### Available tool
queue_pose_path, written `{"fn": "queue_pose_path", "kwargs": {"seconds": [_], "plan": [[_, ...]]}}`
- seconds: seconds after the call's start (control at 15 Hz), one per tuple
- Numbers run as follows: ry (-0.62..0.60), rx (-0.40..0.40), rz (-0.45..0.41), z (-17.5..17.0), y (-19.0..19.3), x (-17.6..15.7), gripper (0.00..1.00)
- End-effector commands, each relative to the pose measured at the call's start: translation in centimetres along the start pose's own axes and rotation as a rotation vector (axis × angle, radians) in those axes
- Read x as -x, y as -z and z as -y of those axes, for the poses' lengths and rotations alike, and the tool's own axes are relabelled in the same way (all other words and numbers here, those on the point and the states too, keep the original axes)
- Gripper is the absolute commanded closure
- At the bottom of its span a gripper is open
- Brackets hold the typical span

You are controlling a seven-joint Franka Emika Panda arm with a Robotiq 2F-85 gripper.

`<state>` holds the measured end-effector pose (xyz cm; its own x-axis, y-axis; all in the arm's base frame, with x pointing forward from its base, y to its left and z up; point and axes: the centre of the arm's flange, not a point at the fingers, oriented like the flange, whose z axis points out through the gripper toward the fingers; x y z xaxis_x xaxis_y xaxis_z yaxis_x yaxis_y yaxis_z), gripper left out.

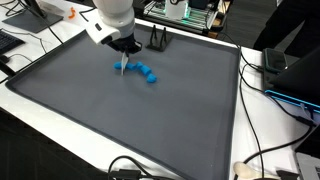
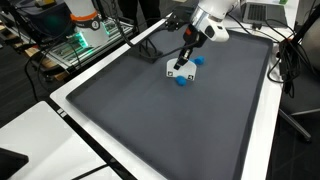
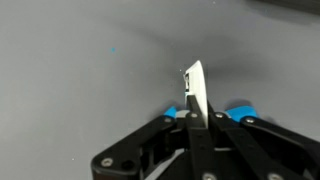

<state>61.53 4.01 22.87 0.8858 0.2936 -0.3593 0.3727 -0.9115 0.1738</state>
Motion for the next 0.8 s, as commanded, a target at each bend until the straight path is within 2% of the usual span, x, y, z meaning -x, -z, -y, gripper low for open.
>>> {"fn": "queue_pose_path", "kwargs": {"seconds": [0.0, 0.33, 0.73], "plan": [[0.009, -0.053, 0.042, 0.1, -2.5, 2.1, 0.99], [0.012, -0.063, 0.011, -0.3, -1.3, 3.4, 0.99], [0.02, -0.098, 0.015, -0.7, -0.8, 5.4, 0.99]]}}
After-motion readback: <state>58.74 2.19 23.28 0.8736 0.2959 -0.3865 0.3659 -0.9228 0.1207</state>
